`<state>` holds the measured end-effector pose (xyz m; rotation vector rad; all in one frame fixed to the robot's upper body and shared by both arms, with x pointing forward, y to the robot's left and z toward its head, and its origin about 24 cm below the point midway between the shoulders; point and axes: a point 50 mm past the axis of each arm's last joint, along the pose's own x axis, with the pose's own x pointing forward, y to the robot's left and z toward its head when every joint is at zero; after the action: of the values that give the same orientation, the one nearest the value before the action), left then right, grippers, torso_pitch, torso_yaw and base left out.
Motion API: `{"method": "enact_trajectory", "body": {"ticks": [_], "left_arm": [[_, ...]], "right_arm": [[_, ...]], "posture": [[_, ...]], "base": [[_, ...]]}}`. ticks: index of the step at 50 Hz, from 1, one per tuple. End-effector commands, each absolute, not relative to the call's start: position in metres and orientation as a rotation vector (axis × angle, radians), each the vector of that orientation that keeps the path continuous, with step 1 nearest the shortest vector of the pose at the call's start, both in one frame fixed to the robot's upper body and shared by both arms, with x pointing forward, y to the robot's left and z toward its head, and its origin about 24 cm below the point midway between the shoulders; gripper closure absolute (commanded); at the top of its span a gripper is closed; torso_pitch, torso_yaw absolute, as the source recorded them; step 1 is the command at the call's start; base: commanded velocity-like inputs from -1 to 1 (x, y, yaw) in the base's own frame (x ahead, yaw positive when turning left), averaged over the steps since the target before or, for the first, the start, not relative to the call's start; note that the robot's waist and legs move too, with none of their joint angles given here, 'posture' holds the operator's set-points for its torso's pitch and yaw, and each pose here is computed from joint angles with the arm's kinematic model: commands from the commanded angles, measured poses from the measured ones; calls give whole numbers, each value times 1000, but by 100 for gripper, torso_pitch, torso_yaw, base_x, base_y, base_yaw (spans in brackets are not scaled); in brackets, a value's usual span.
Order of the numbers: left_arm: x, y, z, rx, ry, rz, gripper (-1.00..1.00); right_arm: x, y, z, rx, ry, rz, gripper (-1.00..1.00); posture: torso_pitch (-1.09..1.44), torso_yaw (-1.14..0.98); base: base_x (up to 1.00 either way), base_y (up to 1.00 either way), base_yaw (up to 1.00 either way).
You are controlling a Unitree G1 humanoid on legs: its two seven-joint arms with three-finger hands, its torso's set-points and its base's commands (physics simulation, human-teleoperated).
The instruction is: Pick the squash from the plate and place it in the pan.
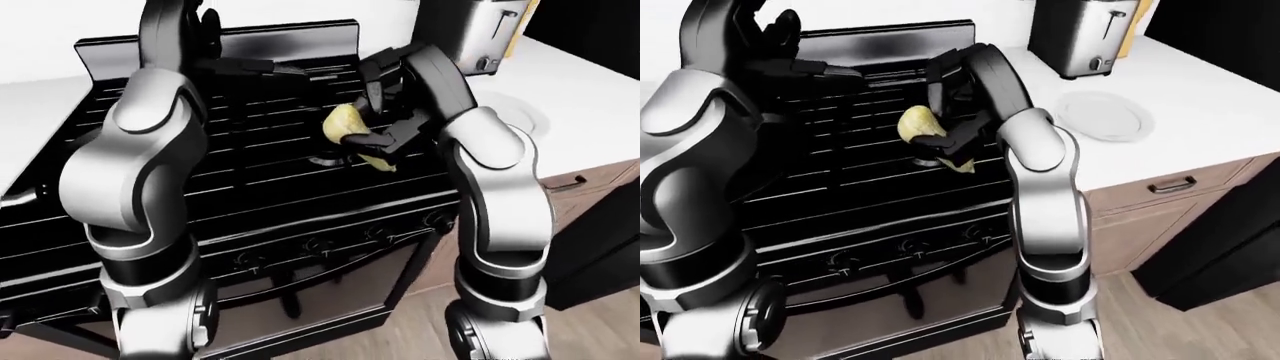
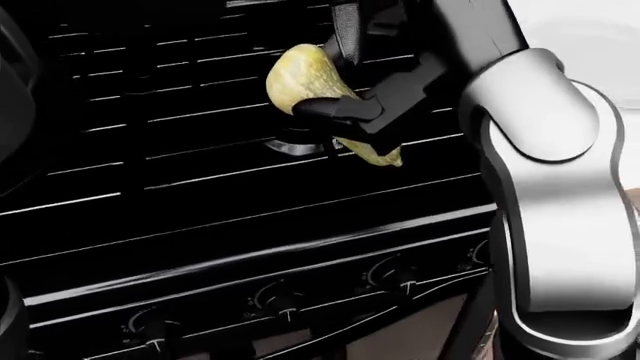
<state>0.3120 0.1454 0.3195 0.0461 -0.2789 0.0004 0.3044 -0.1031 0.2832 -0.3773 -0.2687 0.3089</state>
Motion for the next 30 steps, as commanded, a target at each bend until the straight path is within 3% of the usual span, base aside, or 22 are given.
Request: {"method": "enact_trajectory", "body": {"ticks": [1, 19, 30], "left_arm": [[304, 142, 336, 43, -369, -14, -100], [305, 141, 335, 46, -369, -15, -100], [304, 142, 335, 44, -370, -15, -100]], "right_arm": [[290, -111, 315, -374, -449, 235, 100], [290, -109, 312, -394, -446, 243, 100], [290, -109, 313, -398, -448, 242, 100]], "posture": [[0, 0], [0, 0], [0, 0]], "base": [[0, 0, 0], [0, 2, 0], [-63, 83, 0]]}}
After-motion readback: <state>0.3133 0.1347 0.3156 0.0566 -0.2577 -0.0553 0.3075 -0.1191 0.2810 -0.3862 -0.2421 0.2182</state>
